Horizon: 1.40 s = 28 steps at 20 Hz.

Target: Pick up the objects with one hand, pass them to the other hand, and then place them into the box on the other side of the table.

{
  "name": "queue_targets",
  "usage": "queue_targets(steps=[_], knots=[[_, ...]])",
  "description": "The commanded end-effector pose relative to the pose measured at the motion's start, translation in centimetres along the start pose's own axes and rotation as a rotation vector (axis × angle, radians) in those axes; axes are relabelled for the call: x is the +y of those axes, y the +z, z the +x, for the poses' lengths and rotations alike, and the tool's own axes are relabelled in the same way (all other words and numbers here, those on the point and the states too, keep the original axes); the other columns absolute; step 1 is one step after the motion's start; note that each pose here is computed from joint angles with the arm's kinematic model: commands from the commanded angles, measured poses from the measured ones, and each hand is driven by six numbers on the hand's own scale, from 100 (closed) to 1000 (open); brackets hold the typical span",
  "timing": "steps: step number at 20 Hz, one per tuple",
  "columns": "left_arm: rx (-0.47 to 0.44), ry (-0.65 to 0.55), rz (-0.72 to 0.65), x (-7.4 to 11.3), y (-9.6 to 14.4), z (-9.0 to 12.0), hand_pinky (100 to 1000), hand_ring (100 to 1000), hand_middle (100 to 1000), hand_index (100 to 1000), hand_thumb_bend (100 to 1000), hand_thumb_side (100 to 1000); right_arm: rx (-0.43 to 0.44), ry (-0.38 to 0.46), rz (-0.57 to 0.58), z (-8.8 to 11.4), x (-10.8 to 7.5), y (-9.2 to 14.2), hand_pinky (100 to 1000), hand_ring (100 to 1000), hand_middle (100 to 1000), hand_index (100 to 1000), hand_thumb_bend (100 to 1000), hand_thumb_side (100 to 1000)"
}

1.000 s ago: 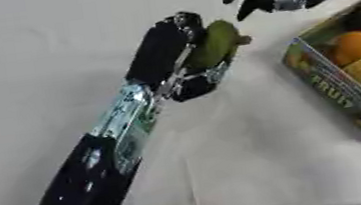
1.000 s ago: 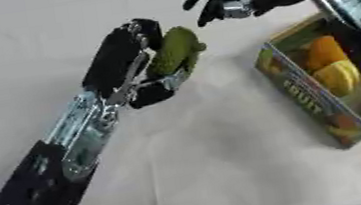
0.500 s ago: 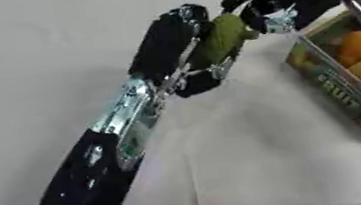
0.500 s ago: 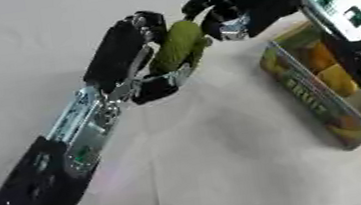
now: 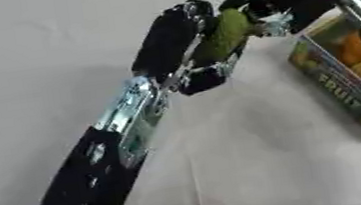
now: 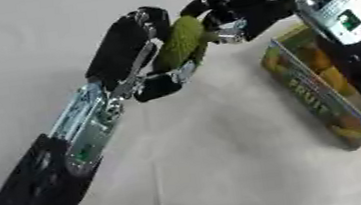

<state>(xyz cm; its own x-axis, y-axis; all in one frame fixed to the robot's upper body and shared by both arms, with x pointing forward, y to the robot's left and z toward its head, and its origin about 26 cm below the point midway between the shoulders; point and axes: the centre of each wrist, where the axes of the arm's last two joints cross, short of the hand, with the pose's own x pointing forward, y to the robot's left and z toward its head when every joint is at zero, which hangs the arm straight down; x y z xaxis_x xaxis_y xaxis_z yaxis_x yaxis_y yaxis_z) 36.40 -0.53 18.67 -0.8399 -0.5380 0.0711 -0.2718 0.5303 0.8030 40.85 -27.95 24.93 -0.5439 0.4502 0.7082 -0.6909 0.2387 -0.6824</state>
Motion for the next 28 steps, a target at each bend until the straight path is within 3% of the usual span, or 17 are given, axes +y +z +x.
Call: queue_targets(steps=[1,5,10,17,28], knots=[[-0.044,0.005,0.037,0.8,-1.4,1.4,488,476,399,310,100,289,-0.011,0.022,-0.006,0.7,-0.7,0.3,914,798,893,949,100,317],[-0.05,-0.008,0.031,0.7,-1.6,1.5,490,476,400,310,100,283,-0.022,0.014,0.001,0.8,-0.4,0.6,912,797,894,949,100,328],[-0.038,-0.059,0.006,0.5,-1.5,0.8,500,482,405,311,100,269,-0.013,0.02,-0.007,0.4,-0.6,1.2,914,799,896,950,100,252],[-0.045,-0.104,-0.006,0.4,-1.7,0.4,499,481,404,310,100,268,-0.048,-0.01,0.013,0.1,0.0,0.4,905,790,885,933,100,350],[-0.013,-0.098,-0.012,-0.5,-1.7,-0.1,495,479,402,309,100,274,-0.104,-0.071,0.031,1.0,0.3,-0.1,890,774,862,911,100,404]])
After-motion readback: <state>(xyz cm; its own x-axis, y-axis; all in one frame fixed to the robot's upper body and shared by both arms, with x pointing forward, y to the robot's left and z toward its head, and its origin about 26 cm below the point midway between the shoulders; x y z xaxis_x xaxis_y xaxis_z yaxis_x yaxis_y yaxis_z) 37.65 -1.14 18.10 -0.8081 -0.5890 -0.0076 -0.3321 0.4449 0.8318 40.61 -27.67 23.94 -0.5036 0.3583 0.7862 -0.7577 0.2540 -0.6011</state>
